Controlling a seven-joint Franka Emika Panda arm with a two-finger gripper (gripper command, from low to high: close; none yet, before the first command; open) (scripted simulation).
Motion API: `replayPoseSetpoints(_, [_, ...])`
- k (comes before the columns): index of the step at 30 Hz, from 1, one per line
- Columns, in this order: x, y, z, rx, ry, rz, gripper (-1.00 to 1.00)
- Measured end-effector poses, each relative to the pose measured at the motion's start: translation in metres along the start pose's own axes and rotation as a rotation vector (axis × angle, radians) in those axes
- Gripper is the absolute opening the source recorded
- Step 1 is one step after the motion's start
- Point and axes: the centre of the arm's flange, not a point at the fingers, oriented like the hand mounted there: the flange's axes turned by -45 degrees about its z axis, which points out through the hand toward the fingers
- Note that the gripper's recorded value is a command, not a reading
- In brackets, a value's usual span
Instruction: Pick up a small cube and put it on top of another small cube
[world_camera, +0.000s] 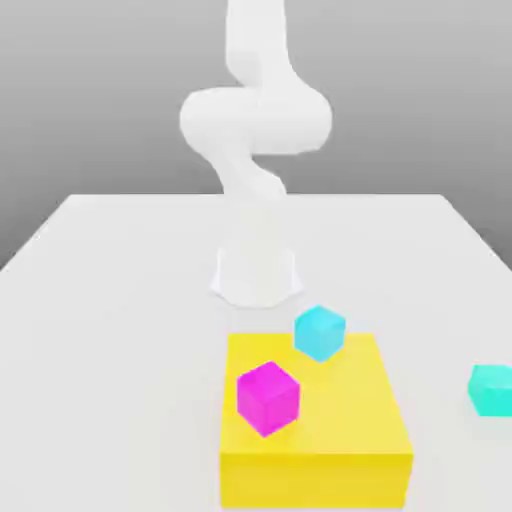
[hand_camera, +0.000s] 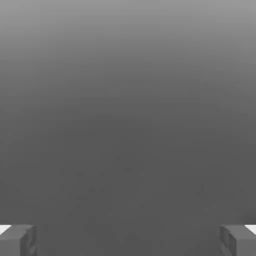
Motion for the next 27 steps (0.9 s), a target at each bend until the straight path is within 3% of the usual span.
replayPoseSetpoints(12, [-0.059,-0.139,0.192,0.298,-0.272,-0.474,0.00])
replayPoseSetpoints(21, [-0.176,-0.256,0.283,0.451,-0.445,-0.874,0.00])
replayPoseSetpoints(27, [-0.273,-0.307,0.322,0.505,-0.545,-1.149,0.00])
